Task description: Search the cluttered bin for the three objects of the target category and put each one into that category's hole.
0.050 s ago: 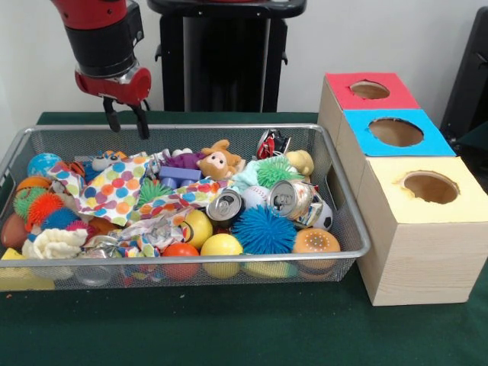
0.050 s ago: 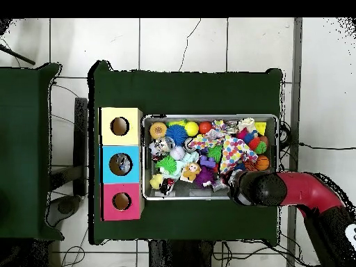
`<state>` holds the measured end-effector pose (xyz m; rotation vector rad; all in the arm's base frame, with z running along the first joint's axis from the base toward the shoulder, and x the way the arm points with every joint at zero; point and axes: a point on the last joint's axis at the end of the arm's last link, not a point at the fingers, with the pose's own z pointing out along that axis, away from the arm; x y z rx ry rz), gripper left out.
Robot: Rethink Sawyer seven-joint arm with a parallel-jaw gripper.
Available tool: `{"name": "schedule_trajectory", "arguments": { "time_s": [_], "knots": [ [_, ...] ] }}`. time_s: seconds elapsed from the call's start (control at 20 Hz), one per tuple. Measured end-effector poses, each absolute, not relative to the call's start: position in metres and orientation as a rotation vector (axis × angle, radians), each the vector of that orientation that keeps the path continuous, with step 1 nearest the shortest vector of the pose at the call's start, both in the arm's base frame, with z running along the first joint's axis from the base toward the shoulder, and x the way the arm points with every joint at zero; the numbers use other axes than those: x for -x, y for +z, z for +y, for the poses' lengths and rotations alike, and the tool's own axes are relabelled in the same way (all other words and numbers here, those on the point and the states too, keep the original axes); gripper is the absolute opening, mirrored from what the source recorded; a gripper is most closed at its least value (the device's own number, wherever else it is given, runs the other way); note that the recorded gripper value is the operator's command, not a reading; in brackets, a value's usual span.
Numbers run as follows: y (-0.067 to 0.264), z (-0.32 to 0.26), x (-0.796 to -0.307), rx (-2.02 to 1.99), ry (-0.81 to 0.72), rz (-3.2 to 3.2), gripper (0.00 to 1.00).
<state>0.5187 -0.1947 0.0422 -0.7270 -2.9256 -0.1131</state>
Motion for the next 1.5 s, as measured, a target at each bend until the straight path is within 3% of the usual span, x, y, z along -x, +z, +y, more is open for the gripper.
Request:
{"name": "schedule_trajectory", "arguments": {
  "time_s": [0.95,1.5],
  "knots": [
    [0.041,-0.193,-0.512,0.710,-0.103,-2.882,1.00],
    [0.021,-0.177,-0.522,0.671,-0.148,-2.868,1.00]
  ]
}}
